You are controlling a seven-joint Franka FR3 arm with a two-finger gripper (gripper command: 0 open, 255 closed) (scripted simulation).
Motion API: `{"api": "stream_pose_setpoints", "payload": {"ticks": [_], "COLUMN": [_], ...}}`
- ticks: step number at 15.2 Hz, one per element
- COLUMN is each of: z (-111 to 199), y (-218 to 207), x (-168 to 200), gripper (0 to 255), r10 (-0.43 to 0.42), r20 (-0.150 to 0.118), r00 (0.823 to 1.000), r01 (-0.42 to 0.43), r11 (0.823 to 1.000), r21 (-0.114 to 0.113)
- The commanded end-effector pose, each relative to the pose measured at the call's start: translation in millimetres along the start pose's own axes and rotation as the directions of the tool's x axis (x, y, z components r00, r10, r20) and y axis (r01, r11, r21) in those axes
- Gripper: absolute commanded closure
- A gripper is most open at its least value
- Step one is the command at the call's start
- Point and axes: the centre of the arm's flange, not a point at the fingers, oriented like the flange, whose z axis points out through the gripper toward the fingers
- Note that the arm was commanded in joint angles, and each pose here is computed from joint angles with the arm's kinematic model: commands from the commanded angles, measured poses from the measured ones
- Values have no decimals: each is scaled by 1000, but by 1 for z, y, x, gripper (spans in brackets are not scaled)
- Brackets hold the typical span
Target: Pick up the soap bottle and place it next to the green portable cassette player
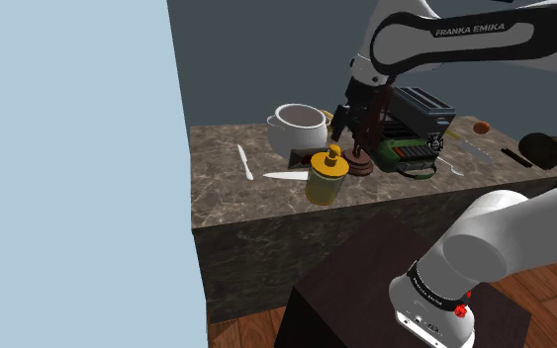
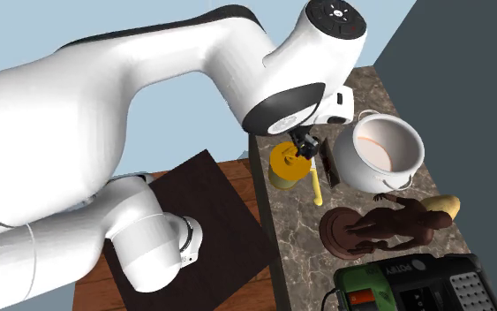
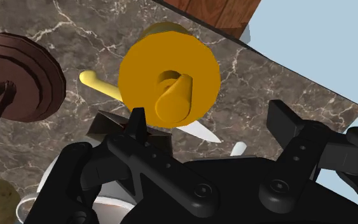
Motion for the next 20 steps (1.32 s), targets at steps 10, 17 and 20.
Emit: {"api": "stream_pose_setpoints", "payload": {"ticks": [10, 17, 20], "z": [76, 84, 84], "y": [25, 25, 25], "x": [20, 20, 20], "gripper": [0, 0, 255], "r10": [-4, -4, -4], "r20": [10, 10, 10], "r00": [1000, 1000, 1000], "r01": [4, 4, 4], "r11": [1000, 1000, 1000], "r21": [1, 1, 1]}}
